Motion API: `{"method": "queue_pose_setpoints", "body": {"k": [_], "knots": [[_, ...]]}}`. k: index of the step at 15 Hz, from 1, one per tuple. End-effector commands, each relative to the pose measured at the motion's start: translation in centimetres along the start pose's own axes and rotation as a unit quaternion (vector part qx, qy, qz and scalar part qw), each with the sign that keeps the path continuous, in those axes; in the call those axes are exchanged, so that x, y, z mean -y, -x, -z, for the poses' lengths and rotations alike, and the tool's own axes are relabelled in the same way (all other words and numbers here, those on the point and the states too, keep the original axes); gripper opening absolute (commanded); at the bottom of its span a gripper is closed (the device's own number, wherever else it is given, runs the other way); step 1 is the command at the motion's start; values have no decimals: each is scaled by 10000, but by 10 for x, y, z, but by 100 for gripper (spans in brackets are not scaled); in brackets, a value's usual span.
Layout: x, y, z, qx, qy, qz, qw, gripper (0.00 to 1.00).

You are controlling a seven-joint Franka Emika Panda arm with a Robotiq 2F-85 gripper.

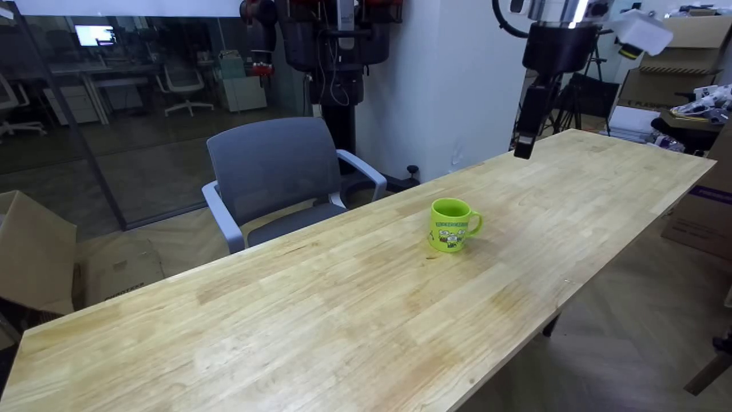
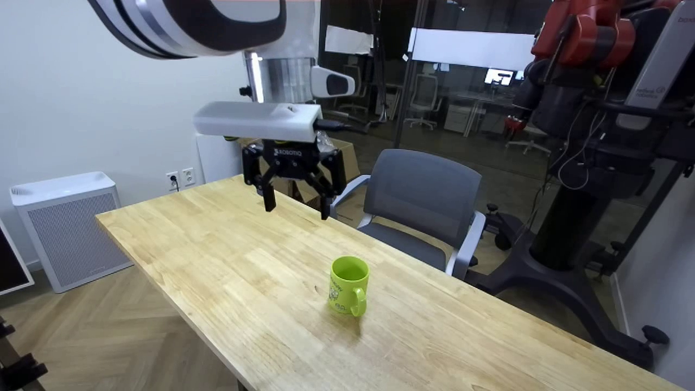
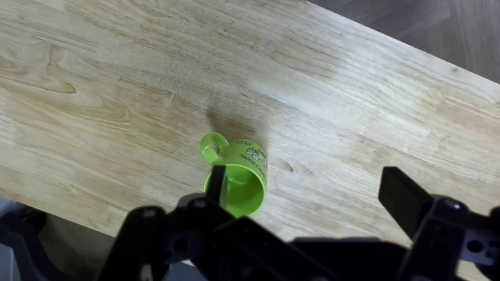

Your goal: Move the green cup to the left

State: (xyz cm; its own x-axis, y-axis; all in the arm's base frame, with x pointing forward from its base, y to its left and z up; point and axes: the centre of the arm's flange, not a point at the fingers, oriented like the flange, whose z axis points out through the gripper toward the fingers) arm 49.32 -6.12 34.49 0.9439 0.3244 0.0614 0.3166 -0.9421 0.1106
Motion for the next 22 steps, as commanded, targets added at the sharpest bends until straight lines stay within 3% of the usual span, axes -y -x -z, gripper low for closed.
{"method": "queue_pose_setpoints", "body": {"k": [1, 3, 7, 10, 13, 16, 17, 22], "knots": [[-1, -3, -2, 12, -1, 26, 10000, 100], [-2, -5, -1, 7, 6, 47, 10000, 100], [-30, -39, -28, -213, -147, -109, 9996, 100], [-47, -61, -58, -230, -357, 341, 9985, 100], [-57, -78, -88, -111, -678, 701, 9952, 100], [-55, -96, -117, 312, -751, 1083, 9908, 100], [-46, -68, -106, 119, -719, 880, 9934, 100], [-43, -74, -120, 156, -699, 862, 9937, 100]]}}
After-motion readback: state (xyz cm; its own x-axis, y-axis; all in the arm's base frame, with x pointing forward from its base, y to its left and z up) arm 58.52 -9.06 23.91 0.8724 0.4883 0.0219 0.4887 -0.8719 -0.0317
